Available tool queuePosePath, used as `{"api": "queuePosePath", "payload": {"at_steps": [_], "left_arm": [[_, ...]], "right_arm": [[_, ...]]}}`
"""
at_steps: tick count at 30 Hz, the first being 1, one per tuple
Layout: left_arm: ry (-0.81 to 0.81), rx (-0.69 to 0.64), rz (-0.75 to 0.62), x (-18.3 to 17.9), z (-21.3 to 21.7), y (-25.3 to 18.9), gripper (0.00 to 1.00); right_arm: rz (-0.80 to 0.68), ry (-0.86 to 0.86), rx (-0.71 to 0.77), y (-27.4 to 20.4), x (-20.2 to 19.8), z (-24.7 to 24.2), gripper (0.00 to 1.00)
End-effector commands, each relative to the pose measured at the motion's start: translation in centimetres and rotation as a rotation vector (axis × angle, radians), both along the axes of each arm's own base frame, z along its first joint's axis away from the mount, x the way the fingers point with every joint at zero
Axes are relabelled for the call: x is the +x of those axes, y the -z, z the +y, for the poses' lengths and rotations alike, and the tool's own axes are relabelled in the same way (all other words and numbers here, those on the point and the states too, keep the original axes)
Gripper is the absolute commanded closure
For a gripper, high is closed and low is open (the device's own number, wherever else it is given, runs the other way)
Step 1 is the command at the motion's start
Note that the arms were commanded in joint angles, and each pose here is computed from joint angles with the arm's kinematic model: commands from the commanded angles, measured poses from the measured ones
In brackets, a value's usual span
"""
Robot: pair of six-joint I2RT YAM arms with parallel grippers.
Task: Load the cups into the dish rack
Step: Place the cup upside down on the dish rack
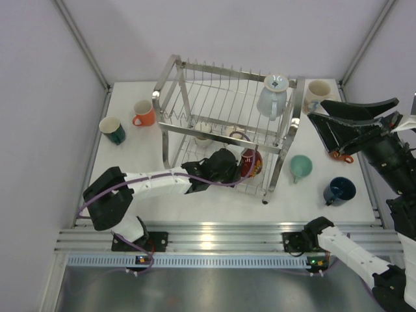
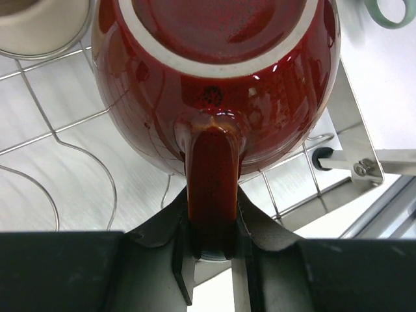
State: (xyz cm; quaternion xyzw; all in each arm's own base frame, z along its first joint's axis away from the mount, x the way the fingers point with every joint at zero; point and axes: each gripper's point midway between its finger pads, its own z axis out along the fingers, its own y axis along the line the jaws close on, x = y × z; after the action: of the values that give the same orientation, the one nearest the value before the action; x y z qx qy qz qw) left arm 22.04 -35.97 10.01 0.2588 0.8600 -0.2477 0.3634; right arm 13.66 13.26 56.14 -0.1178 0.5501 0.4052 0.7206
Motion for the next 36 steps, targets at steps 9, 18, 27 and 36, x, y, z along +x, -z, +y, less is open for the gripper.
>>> {"api": "queuePosePath", "payload": {"at_steps": [9, 18, 27, 36], "left_arm": [[-0.080, -0.222, -0.168, 4.2, -4.1, -6.6, 1.00], [-0.065, -0.235, -0.169, 4.8, -5.6, -6.2, 1.00], [-0.089, -0.205, -0.193, 6.1, -6.2, -5.6, 1.00], [-0.136, -0.177, -0.249, 8.1, -6.9, -6.1, 1.00]], "right_arm": [[-0.014, 0.038, -0.011, -0.1, 0.0, -0.7, 0.40], [-0.011, 0.044, -0.016, 0.0, 0.2, -0.7, 0.40], [-0.026, 0.055, -0.033, 0.1, 0.5, -0.7, 0.40], [-0.041, 0.084, -0.044, 0.1, 0.3, -1.3, 0.40]]}}
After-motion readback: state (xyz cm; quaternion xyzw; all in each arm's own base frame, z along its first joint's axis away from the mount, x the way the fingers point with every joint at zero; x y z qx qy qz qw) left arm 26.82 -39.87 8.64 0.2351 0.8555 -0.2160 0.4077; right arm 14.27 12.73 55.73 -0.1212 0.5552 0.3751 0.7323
